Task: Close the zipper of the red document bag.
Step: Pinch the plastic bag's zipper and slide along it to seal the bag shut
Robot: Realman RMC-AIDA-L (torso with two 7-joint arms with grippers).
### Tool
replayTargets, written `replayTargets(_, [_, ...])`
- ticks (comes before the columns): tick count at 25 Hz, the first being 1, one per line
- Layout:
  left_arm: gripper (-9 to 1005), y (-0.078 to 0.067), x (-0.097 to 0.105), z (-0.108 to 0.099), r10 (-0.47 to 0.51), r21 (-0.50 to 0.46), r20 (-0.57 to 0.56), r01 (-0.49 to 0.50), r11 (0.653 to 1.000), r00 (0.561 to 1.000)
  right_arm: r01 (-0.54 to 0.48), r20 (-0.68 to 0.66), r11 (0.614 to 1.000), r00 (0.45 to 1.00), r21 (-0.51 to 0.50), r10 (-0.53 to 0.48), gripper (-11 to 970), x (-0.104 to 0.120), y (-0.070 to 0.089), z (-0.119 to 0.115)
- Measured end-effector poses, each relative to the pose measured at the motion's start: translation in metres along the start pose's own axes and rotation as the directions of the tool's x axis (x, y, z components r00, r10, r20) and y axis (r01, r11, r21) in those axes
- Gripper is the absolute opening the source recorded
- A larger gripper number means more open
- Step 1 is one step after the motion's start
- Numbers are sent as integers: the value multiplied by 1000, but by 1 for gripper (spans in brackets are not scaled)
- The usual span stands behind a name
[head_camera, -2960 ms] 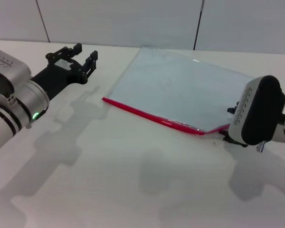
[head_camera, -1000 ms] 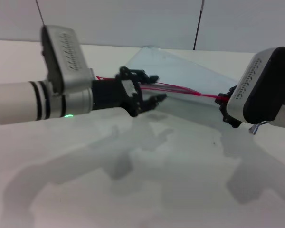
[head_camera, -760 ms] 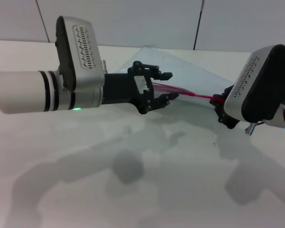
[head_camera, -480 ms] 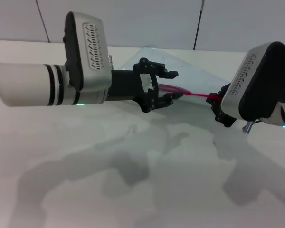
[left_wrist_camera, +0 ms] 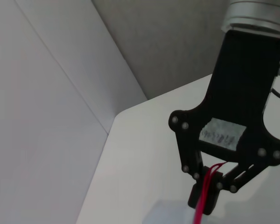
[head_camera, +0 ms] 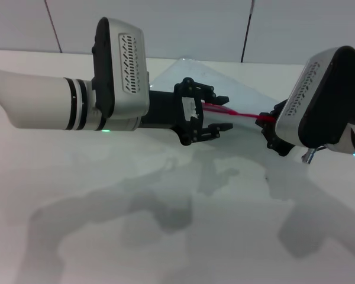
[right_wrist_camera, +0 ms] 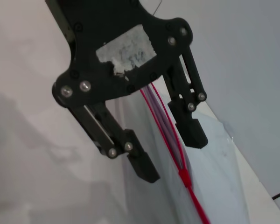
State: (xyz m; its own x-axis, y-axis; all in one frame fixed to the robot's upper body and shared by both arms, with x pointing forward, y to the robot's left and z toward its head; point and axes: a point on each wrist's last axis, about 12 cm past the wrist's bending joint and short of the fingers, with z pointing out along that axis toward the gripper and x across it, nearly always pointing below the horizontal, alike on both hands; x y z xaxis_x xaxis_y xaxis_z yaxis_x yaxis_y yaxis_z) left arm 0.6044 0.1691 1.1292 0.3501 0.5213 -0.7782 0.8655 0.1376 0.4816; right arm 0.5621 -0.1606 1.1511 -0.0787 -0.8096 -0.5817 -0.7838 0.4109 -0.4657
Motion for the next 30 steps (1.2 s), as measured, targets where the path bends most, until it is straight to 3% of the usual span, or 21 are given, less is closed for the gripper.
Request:
replayTargets(28, [454, 6, 1, 10, 2, -28, -37, -3, 1000, 999, 27, 23, 1000, 999, -5, -27, 66, -12, 1, -5])
replayTargets(30, [409, 7, 1, 10, 1, -31, -36, -2, 1000, 999, 30, 26, 1000, 999, -5, -30, 67, -14, 1, -5])
